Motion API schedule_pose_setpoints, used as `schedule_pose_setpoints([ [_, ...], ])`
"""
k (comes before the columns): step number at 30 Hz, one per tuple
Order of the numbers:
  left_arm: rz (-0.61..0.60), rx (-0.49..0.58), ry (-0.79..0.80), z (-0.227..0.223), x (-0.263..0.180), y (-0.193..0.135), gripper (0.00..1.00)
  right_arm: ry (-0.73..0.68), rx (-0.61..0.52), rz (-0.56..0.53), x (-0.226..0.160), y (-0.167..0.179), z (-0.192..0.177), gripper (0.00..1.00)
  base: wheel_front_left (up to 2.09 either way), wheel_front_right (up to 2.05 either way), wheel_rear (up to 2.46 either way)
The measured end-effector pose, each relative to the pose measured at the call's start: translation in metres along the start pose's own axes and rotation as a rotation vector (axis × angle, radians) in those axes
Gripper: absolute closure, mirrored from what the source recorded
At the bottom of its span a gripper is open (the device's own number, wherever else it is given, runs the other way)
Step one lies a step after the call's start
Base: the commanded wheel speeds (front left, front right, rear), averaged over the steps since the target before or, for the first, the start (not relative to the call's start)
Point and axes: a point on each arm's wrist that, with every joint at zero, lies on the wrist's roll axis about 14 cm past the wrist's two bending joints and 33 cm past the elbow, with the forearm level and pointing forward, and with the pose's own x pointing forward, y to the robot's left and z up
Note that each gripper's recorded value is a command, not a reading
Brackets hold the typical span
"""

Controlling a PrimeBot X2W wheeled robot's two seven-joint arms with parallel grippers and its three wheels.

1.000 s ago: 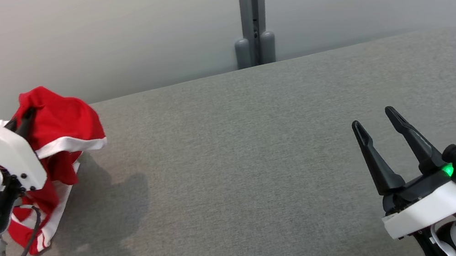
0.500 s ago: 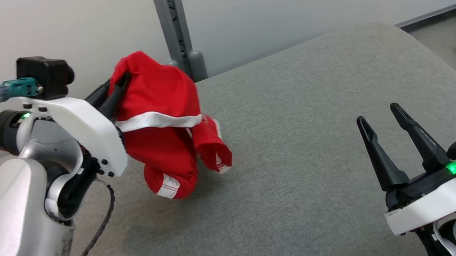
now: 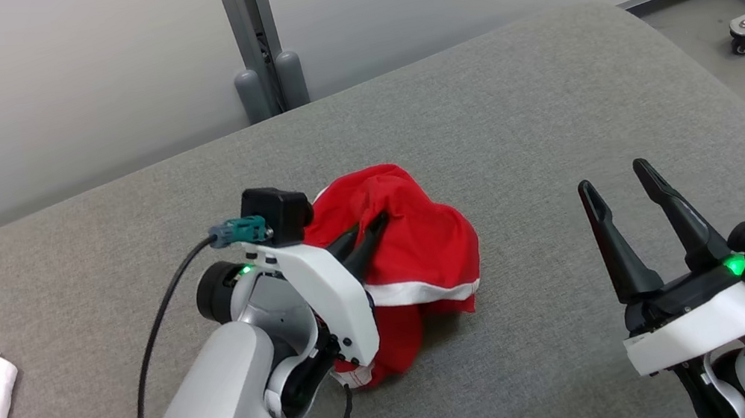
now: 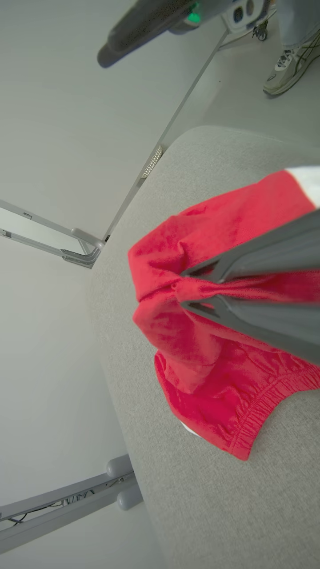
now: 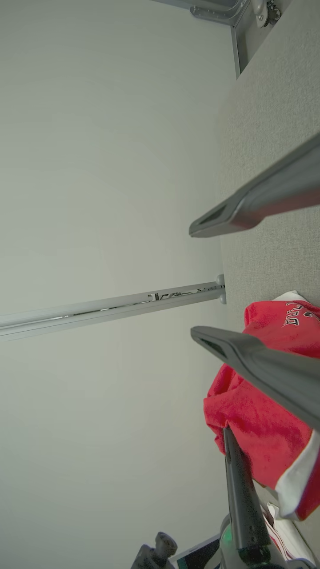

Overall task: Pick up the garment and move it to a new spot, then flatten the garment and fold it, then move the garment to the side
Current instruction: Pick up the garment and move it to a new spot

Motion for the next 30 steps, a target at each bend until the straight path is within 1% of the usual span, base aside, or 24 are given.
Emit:
schedule_pose_setpoints([
  [1, 0.006, -0.009, 0.01, -0.008, 0.002, 0.002, 0.73, 0.002, 0.0, 0.004, 0.002, 0.001, -0.001, 0.0, 0.0, 0.0, 0.0],
  [2, 0.012, -0.018, 0.014, -0.015, 0.003, 0.004, 0.24, 0.006, 0.001, 0.01, 0.003, 0.002, -0.003, 0.0, 0.0, 0.0, 0.0],
  [3, 0.013, -0.029, 0.023, -0.023, 0.004, 0.004, 0.0, 0.011, 0.002, 0.016, 0.005, 0.004, -0.004, 0.0, 0.0, 0.0, 0.0],
  [7, 0.023, -0.044, 0.074, -0.054, 0.003, 0.006, 0.0, 0.023, 0.006, 0.037, 0.01, 0.009, -0.009, 0.0, 0.0, 0.0, 0.0],
  [10, 0.028, -0.057, 0.062, -0.06, -0.001, 0.008, 0.0, 0.029, 0.002, 0.056, 0.013, 0.012, -0.011, 0.0, 0.0, 0.0, 0.0],
  [16, 0.046, -0.014, -0.097, -0.019, -0.005, 0.013, 0.0, 0.018, 0.002, 0.081, 0.015, 0.019, -0.008, 0.0, 0.0, 0.0, 0.0],
  [20, 0.076, 0.026, -0.219, 0.015, -0.021, 0.025, 0.0, 0.001, 0.008, 0.09, 0.015, 0.021, -0.003, 0.0, 0.0, 0.0, 0.0],
  [26, 0.226, 0.131, -0.379, 0.06, -0.065, 0.069, 0.0, -0.037, 0.012, 0.106, 0.018, 0.024, 0.01, 0.0, 0.0, 0.0, 0.0],
  [30, 0.327, 0.157, -0.449, 0.063, -0.098, 0.092, 0.0, -0.038, 0.011, 0.11, 0.017, 0.024, 0.011, 0.0, 0.0, 0.0, 0.0],
])
